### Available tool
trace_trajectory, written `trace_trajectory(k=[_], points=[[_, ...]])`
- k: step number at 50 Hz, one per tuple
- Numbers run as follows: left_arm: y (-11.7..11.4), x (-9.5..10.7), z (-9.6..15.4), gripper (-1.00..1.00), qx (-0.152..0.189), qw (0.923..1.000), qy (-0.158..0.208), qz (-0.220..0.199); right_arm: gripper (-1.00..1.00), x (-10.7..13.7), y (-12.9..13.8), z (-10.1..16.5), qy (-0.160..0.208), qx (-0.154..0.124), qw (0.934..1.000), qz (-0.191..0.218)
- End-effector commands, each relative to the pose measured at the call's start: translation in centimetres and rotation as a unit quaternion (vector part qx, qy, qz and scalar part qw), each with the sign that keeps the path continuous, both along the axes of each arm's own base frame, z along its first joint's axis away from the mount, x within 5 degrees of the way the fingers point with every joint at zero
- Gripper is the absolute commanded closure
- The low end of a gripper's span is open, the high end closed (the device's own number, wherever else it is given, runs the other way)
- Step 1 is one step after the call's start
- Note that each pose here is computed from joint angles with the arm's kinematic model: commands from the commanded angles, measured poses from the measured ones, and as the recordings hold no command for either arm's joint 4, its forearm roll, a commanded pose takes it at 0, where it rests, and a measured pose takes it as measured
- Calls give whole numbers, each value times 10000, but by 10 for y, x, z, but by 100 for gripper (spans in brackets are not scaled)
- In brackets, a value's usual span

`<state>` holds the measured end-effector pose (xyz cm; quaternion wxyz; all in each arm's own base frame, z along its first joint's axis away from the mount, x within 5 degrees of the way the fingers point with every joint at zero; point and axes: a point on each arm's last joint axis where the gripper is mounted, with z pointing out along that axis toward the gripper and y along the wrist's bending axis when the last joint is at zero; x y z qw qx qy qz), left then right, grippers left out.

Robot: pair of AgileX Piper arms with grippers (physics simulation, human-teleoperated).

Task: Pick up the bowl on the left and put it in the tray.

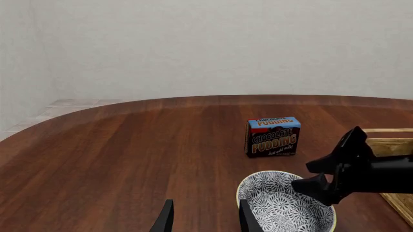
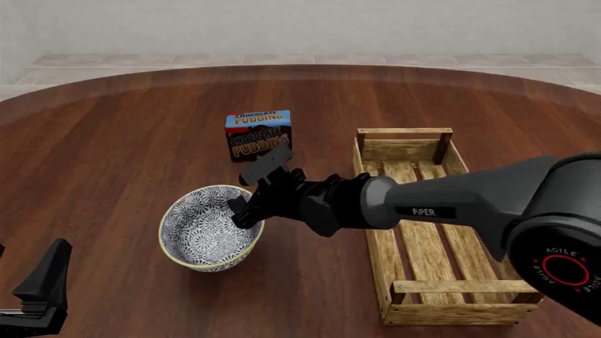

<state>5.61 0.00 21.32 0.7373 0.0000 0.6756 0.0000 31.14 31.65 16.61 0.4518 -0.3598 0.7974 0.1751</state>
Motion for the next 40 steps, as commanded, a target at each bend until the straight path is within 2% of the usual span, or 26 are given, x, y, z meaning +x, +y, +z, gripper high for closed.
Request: trace_trajectory(k=[1,40], points=[[0,0,0,-100,0,10000,0,0,-100,1,2,-3,16,-10,10000,3],[0,0,0,-100,0,10000,0,0,-100,3,1,-13,89,8,9999,-60]])
